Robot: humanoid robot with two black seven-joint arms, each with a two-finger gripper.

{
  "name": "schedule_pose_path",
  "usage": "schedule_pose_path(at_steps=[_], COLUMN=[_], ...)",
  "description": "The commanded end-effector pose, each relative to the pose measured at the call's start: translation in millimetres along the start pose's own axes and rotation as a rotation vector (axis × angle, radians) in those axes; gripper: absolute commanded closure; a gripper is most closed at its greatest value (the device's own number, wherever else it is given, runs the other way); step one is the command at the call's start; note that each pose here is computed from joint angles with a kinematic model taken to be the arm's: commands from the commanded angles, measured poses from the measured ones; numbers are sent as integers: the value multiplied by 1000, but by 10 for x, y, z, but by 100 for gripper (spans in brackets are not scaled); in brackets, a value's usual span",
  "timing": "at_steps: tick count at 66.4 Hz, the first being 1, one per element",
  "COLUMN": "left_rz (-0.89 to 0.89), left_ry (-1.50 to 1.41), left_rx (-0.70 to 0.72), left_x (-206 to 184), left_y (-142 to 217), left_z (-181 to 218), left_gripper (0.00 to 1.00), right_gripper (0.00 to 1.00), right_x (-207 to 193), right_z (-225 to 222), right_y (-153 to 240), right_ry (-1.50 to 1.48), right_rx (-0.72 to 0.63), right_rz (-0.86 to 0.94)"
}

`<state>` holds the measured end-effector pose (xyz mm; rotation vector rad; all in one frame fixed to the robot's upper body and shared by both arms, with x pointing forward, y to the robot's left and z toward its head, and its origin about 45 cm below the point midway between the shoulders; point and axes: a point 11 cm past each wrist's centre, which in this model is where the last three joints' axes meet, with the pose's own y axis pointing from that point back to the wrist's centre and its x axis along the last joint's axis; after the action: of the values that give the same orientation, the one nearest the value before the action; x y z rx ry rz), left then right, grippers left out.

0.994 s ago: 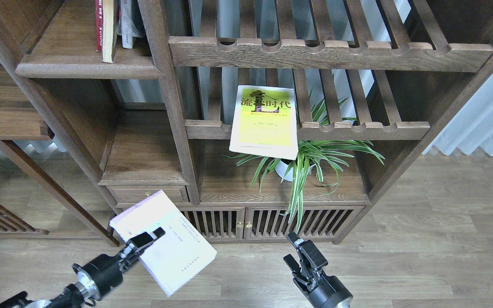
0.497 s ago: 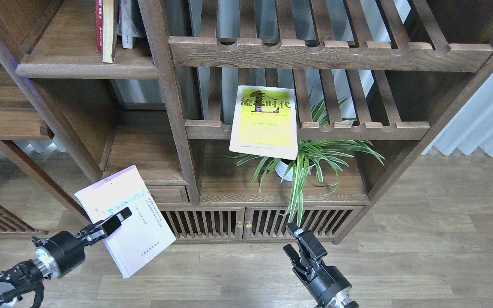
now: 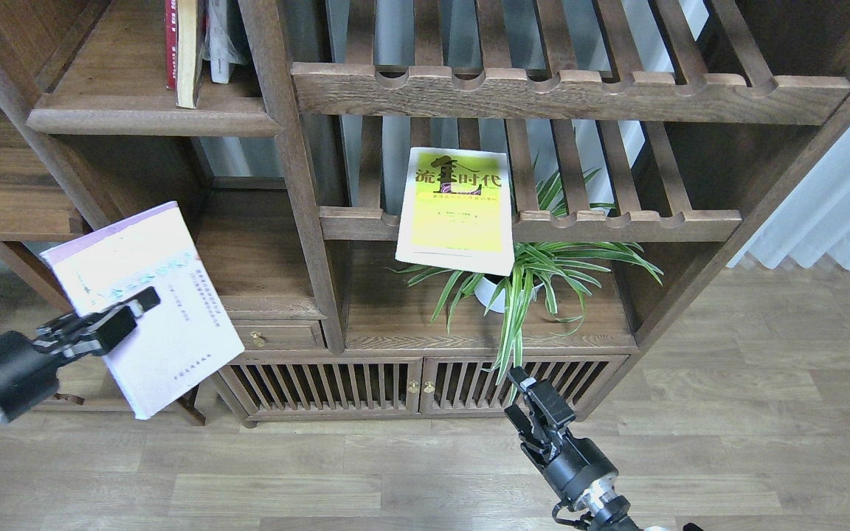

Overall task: Organize books on shelf
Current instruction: 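Swing the white book up and away with the left gripper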

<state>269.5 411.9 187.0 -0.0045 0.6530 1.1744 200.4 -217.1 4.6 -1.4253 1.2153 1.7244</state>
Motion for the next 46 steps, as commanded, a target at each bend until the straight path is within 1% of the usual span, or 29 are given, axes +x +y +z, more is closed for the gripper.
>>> schedule_pose_path(at_steps=[1, 13, 25, 37, 39, 46], left_rz=[63, 66, 31, -2, -19, -25], left_ry=[6, -10, -47, -103, -125, -168], left_rx=[-99, -130, -166, -213, -239, -252], left_x=[184, 189, 81, -50, -115, -177], left_y=[186, 229, 140, 96, 63, 46], left_z=[283, 498, 754, 1142, 1292, 1464], left_gripper=[100, 100, 100, 100, 100, 100], right_gripper=[1, 1, 1, 1, 1, 1], right_x=[-56, -173, -281, -418, -464, -482], right_z=[-50, -183, -259, -323, -361, -366], right_y=[-54, -141, -230, -348, -396, -410], right_ry=[3, 7, 24, 51, 61, 63], right_rx=[11, 45, 49, 39, 40, 39], right_rz=[-16, -49, -75, -105, -114, -118])
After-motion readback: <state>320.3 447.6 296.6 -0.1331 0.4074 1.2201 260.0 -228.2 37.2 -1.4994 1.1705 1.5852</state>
